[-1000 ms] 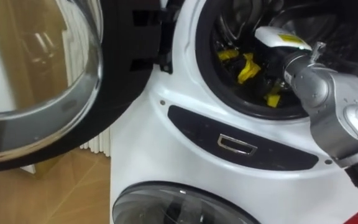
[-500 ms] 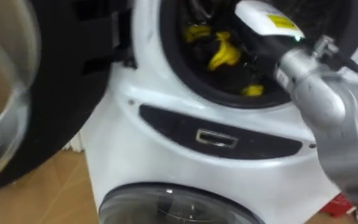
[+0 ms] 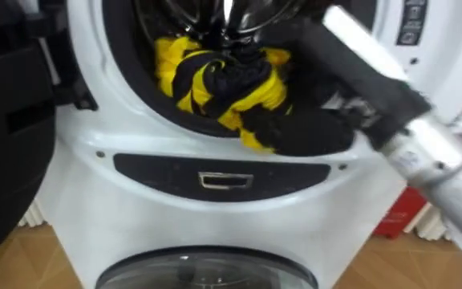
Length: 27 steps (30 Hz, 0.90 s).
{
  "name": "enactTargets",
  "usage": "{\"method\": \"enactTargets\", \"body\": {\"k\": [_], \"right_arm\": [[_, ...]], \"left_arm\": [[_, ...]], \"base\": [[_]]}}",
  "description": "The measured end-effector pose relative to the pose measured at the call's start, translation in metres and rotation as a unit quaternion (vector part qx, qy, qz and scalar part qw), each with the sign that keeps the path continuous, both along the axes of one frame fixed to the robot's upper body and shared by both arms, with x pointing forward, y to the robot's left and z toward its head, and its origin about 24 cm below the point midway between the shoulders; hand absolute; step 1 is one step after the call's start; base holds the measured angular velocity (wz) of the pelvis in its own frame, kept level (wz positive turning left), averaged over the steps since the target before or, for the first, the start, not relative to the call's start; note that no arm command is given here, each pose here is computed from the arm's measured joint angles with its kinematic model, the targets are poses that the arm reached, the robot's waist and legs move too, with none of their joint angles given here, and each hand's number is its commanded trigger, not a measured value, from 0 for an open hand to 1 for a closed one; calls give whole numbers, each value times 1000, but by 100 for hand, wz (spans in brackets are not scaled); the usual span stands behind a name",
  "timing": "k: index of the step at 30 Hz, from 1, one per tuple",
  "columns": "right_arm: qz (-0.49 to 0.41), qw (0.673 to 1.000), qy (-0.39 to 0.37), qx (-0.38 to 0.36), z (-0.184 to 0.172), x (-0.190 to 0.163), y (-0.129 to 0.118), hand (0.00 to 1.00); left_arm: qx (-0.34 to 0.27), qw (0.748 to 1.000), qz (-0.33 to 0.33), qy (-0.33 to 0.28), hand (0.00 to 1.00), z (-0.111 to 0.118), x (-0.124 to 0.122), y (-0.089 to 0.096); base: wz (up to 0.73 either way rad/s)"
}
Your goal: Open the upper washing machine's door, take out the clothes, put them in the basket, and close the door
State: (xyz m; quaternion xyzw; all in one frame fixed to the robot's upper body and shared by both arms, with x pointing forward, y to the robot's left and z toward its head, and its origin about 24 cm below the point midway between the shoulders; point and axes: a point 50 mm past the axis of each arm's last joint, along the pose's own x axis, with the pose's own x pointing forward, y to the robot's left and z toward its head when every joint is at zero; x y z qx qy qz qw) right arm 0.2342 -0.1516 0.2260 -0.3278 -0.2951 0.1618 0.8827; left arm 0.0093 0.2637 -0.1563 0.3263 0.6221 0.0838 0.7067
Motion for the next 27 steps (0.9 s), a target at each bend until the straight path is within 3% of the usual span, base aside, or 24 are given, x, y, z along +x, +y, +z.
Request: {"method": "enactTargets", "body": {"k": [8, 14, 22, 27], "right_arm": [[-125, 989, 3, 83, -15, -18, -63, 100], [-171, 978, 12, 121, -26, -34, -86, 100], [-254, 956, -42, 144, -14, -48, -116, 100], [-256, 956, -7, 145, -27, -47, -119, 100]], "left_arm": [[7, 999, 42, 21, 0, 2, -32, 5], [19, 997, 72, 10, 0, 4, -41, 6], [25, 997, 74, -4, 0, 4, -36, 9], [24, 998, 46, -24, 0, 6, -12, 14]], "base": [[-5], [-8], [-29], [-39]]}}
